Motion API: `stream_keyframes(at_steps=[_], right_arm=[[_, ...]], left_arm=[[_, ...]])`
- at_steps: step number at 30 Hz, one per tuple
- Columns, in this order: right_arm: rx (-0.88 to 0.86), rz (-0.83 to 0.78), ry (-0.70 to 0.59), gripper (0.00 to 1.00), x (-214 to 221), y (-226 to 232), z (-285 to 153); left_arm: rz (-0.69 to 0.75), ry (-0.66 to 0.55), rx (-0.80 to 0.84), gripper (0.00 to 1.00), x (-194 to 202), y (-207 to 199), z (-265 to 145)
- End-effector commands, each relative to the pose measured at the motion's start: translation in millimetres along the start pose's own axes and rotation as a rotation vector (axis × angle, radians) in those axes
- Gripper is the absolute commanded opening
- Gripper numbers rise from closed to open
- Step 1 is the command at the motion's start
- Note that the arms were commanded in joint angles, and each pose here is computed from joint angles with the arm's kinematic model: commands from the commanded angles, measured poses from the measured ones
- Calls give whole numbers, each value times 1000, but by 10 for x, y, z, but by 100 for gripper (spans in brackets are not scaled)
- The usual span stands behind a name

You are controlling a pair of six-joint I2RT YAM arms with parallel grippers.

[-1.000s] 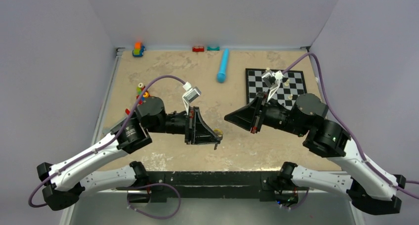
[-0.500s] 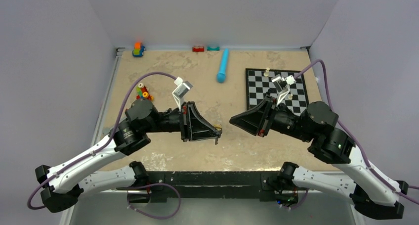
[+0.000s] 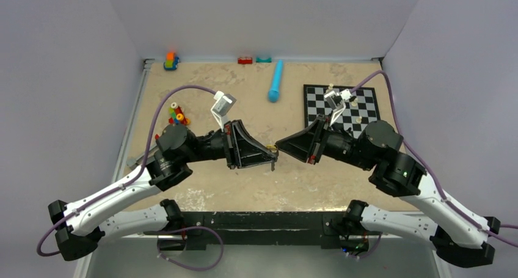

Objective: Remove the keys from the keyring

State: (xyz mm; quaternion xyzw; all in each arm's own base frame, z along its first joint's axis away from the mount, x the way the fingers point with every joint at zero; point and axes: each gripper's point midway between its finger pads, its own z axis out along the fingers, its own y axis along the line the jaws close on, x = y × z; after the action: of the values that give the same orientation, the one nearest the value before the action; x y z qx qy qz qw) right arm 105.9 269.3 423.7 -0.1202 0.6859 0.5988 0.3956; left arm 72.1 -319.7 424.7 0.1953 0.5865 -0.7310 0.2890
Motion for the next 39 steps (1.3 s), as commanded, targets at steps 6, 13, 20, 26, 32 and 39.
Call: stream_keyframes(at_steps=[6,13,20,26,32,39], right_arm=[[-72,-26,-129,20,-352,302,-177],[-115,-29,-139,20,-393,411,-205],[-132,-26,-125,21,-388,443,-130],[-121,-26,-117,21,-388,415,-42],[-120,-28,-113,21,-392,416,-16],[-127,-27,-117,22,-400,439,-45]], left_arm=[[24,-84,27,0,-158,-103,-28],[23,-99,29,0,-193,-110,-14],[25,-98,35,0,-212,-125,11],[26,-93,36,0,-213,-126,28],[29,-96,39,0,-220,-137,27],[31,-95,36,0,-220,-127,32]])
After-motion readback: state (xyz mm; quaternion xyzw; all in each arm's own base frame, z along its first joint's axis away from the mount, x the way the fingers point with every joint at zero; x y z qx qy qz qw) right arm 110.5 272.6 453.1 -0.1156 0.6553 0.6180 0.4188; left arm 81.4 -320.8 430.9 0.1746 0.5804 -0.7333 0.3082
